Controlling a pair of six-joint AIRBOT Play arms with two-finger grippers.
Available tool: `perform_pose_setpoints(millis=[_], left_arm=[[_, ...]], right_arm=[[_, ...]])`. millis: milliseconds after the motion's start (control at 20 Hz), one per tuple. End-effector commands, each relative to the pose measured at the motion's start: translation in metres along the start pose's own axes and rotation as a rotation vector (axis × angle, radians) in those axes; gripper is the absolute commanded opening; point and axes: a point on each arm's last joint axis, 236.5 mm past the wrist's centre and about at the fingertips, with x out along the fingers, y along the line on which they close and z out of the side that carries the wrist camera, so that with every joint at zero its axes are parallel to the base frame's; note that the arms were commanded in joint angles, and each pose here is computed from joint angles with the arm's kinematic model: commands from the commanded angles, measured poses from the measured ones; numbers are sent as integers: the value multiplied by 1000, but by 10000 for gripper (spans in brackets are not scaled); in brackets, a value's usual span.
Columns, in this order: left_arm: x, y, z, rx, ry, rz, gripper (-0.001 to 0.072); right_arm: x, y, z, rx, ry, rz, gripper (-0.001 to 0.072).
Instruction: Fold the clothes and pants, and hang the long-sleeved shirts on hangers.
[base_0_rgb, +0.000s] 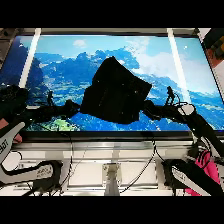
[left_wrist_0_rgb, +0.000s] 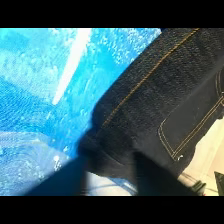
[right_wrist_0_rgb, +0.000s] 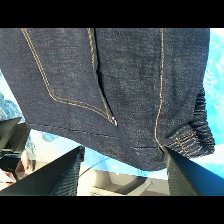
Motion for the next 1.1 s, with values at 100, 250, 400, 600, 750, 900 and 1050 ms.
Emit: perform_pose_setpoints(millis=[100, 250, 400, 600, 750, 900, 1050], left_arm=[[5, -8, 0, -10, -2, -34, 15], [3, -27, 6, 87, -30, -111, 13], [-1, -43, 4, 132, -34, -163, 12], [-3, -49, 1, 158, -28, -173, 11], [0, -52, -5, 169, -14, -174, 11], [5, -55, -12, 182, 6, -175, 11], [8, -56, -15, 190, 12, -170, 11]], right_arm=[[1, -17, -4, 22, 17, -66, 562], [1, -40, -23, 79, 134, -124, 553], [2, -56, -31, 98, 213, -135, 550], [19, -54, -42, 129, 303, -55, 551], [36, -45, -38, 155, 323, 31, 550], [48, -50, -28, 162, 321, 30, 550], [55, -53, -23, 168, 323, 21, 547]])
